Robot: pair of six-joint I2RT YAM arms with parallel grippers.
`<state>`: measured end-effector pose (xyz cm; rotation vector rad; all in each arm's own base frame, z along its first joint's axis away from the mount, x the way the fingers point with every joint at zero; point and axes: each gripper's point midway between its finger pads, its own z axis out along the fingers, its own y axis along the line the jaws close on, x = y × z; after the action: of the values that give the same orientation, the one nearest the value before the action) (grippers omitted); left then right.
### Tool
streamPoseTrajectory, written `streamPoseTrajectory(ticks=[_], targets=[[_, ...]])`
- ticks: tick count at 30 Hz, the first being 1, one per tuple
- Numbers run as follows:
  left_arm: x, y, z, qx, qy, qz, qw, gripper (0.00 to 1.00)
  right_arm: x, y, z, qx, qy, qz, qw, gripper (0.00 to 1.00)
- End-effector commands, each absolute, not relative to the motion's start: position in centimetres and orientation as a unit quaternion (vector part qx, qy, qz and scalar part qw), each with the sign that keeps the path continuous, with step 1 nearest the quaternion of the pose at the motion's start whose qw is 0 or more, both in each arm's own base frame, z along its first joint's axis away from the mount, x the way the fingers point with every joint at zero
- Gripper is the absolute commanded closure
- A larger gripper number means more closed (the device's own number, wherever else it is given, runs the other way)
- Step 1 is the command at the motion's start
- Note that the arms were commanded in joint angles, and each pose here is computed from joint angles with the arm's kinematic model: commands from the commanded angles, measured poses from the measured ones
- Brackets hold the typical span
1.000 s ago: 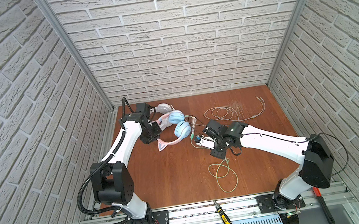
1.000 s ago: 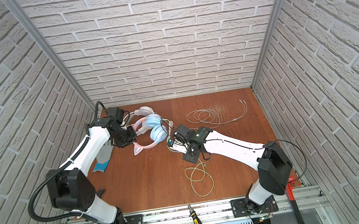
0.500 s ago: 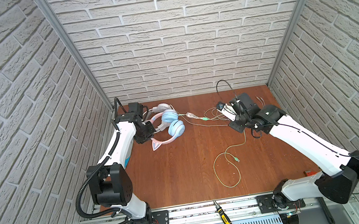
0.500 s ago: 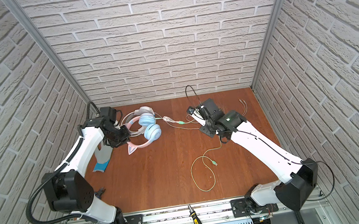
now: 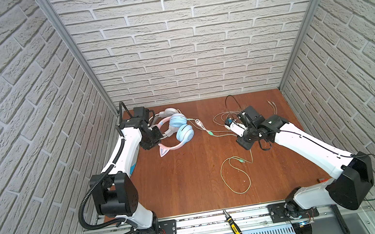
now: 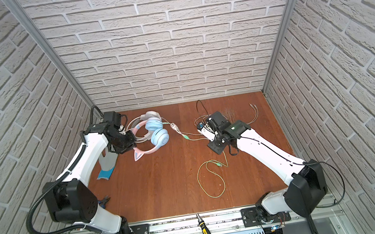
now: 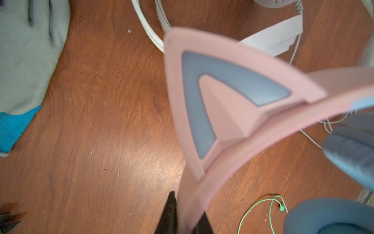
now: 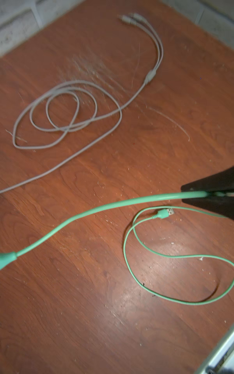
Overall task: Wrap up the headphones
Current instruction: 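Carry the green cable toward the headphone with right gripper while left holds headband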
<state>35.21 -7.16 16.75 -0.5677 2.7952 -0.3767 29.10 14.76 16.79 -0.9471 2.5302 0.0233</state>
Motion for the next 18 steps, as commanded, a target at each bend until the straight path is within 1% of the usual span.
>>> streamPoseTrajectory(ticks=[1,4,10,18], targets=[[36.3,-8.0,19.5,-0.190,0.952,-0.161,0.175,1.00,27.3,17.7,16.9,-0.370,0.901,0.059,0.219,0.94],[36.5,-8.5,19.1,-0.191,0.952,-0.165,0.172,1.00,26.0,19.4,16.3,-0.415,0.885,0.072,0.197,0.94],[36.8,-9.5,18.7,-0.186,0.954,-0.165,0.165,1.00,24.9,22.1,15.3,-0.468,0.868,0.072,0.149,0.94],[36.8,-10.1,17.6,-0.173,0.963,-0.142,0.148,1.00,24.9,25.3,15.6,-0.516,0.844,0.072,0.129,0.94]])
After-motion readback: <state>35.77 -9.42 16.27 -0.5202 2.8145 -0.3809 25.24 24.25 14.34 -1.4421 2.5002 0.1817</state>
